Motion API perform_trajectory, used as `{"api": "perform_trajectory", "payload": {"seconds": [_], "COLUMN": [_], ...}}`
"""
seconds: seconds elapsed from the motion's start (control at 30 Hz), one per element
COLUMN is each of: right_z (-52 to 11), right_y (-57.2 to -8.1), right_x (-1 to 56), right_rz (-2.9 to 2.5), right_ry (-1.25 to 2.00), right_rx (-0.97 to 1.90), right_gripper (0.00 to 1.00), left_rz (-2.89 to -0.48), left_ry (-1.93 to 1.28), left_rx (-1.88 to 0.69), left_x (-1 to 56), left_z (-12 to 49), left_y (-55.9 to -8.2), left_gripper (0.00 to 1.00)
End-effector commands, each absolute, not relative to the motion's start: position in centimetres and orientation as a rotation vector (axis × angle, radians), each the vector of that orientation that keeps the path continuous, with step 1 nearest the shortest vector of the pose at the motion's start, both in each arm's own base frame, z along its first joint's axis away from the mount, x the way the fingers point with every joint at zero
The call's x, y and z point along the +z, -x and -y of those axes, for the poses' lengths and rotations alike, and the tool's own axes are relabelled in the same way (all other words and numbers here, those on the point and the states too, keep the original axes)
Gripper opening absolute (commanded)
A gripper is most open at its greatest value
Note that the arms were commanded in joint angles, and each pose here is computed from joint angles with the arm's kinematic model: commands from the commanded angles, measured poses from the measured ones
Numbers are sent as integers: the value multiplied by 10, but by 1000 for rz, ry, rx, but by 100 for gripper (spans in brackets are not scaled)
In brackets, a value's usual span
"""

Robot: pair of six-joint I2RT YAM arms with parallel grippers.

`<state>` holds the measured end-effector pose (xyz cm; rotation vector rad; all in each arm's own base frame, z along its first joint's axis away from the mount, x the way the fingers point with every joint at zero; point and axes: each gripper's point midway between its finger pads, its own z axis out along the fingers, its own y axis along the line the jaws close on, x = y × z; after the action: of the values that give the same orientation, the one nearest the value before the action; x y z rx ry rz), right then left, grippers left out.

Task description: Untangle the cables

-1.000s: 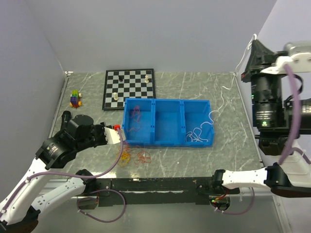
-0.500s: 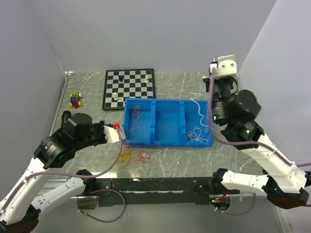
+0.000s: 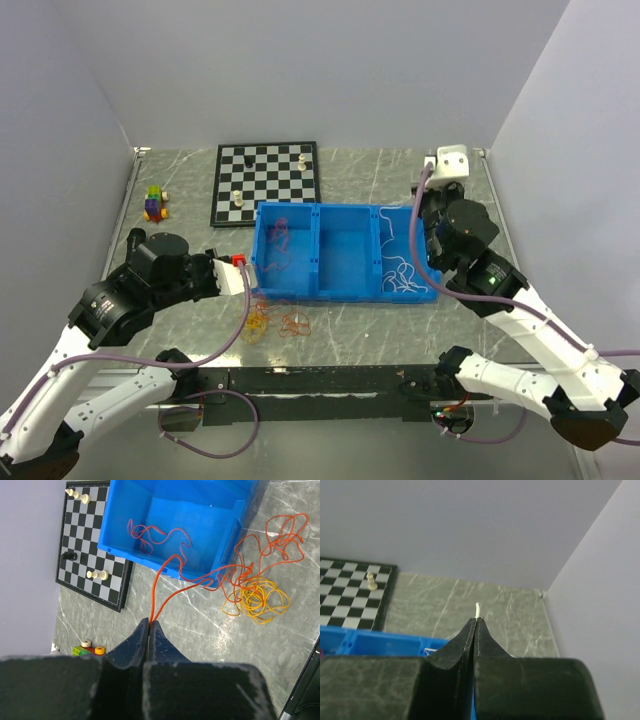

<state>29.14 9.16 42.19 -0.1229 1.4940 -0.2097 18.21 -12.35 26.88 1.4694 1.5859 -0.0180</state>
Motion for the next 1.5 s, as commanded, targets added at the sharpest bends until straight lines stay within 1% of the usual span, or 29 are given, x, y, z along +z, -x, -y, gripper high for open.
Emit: {"api": "perform_trajectory", "payload": {"seconds": [0.0, 0.07, 0.17, 0.27, 0.37, 0.4, 0.43, 0.5, 0.57, 0.63, 0.67, 0.73, 0.8, 0.87, 0.97, 1.1, 1.27, 1.37, 1.47], "right_z": [-85, -88, -92, -101, -108, -110, -111, -111, -108, -104, -102, -100, -102, -103, -110, -127, -153, -161, -164], "right_y": [-280, -277, -270, -268, -268, -269, -271, -277, -283, -289, -292, -295, -293, -289, -278, -258, -228, -215, -204], "right_x": [383, 351, 295, 258, 237, 233, 228, 223, 219, 214, 209, 205, 209, 216, 237, 256, 248, 239, 234], "right_rz": [-1582, -1661, -1782, -1857, -1921, -1931, -1940, -1950, -1962, -1984, -2004, -2035, -2037, -2021, -1968, -1900, -1915, -1921, -1926], "right_ry": [34, 25, 3, -12, -41, -49, -52, -72, -98, -121, -132, -146, -140, -141, -123, -65, 23, 26, 22], "right_rx": [-123, -99, -63, -14, 17, 27, 33, 49, 58, 59, 62, 60, 86, 117, 223, 338, 379, 414, 442], "right_gripper": [0, 0, 0, 0, 0, 0, 0, 0, 0, 0, 7, 37, 59, 70, 76, 79, 80, 80, 78], "left_rz": [-1562, -1570, -1586, -1597, -1618, -1623, -1631, -1650, -1668, -1690, -1699, -1715, -1725, -1734, -1760, -1821, -1916, -1933, -1923], "left_ry": [-1446, -1449, -1463, -1480, -1503, -1504, -1515, -1531, -1546, -1559, -1563, -1572, -1583, -1601, -1660, -1780, -1889, -1897, -1840], "left_rx": [-49, -61, -80, -89, -90, -90, -90, -93, -99, -106, -109, -116, -123, -136, -138, -97, -56, -23, 9], "left_x": [276, 274, 267, 260, 251, 250, 247, 241, 235, 230, 229, 226, 222, 216, 191, 141, 85, 72, 72], "left_z": [128, 130, 131, 133, 133, 133, 133, 133, 134, 134, 134, 135, 136, 137, 134, 122, 108, 109, 117], "left_y": [-181, -180, -179, -179, -179, -179, -180, -180, -179, -179, -179, -179, -179, -177, -174, -169, -165, -173, -189], "left_gripper": [1, 1, 3, 6, 8, 10, 15, 18, 25, 31, 33, 37, 39, 41, 45, 47, 49, 48, 47]}}
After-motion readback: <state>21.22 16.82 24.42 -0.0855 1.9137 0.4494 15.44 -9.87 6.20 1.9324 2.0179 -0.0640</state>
